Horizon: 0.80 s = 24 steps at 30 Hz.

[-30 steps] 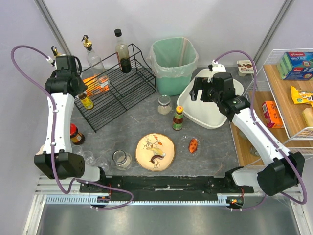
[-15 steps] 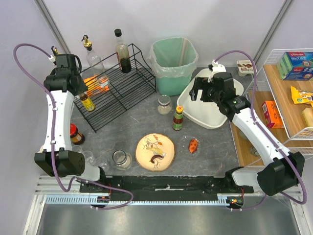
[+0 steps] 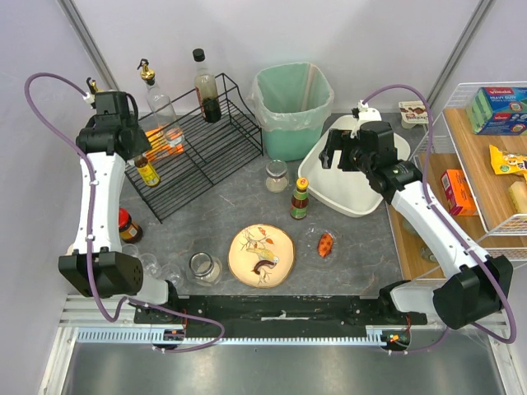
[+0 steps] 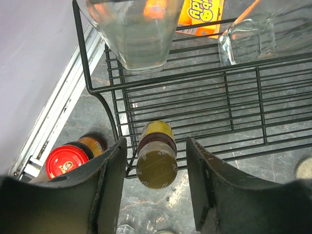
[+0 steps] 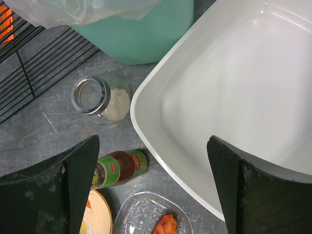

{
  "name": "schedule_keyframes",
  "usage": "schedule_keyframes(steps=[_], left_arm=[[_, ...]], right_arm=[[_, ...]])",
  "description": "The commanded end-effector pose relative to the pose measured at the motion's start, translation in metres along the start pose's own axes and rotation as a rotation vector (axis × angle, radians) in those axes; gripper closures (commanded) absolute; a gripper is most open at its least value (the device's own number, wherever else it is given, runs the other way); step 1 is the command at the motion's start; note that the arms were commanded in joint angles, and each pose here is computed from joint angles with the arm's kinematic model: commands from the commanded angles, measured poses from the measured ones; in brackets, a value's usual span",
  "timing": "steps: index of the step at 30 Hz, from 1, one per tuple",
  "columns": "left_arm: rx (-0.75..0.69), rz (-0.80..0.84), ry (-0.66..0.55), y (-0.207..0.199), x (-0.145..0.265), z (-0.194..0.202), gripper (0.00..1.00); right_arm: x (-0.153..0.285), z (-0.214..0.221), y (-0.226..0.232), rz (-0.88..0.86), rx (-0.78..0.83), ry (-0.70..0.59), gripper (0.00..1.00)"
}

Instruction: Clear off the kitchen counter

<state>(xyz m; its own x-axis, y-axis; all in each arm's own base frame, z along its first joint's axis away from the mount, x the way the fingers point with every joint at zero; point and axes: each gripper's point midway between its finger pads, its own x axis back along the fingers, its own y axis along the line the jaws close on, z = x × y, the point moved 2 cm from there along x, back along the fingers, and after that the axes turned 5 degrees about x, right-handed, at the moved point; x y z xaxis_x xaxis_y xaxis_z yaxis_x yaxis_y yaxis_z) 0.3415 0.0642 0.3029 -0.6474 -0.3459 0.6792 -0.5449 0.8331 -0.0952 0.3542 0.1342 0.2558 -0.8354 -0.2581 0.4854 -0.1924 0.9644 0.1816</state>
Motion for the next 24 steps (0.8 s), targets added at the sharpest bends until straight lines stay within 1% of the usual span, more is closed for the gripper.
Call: schedule_keyframes(steps=[1,5,10,13,21,24], left_arm=[[-0.014,0.009,-0.063,0.003,0.007,-0.011,0.39],[-0.010,0.016,-0.100,0.005,0.015,-0.016,0.27],[-0.007,0.020,-0.136,0.008,0.025,-0.023,0.23],[0.002,-0.001,-0.164,0.014,0.034,-0.026,0.22],[0.111,-0.109,-0.292,0.043,0.070,-0.039,0.21],[0.137,-0.155,-0.295,0.055,0.069,-0.041,0.21]], right_arm=[[0.003,-0.011,0.002,-0.010,-0.011,-0.041,0.02],[0.003,-0.009,0.002,-0.013,-0.014,-0.037,0.02],[0.003,-0.009,0.003,-0.014,-0.015,-0.037,0.02],[0.004,-0.011,0.003,-0.016,-0.018,-0.043,0.02],[0.003,-0.011,0.004,-0.024,-0.020,-0.035,0.02],[0.004,-0.012,0.005,-0.035,-0.028,-0.033,0.02]])
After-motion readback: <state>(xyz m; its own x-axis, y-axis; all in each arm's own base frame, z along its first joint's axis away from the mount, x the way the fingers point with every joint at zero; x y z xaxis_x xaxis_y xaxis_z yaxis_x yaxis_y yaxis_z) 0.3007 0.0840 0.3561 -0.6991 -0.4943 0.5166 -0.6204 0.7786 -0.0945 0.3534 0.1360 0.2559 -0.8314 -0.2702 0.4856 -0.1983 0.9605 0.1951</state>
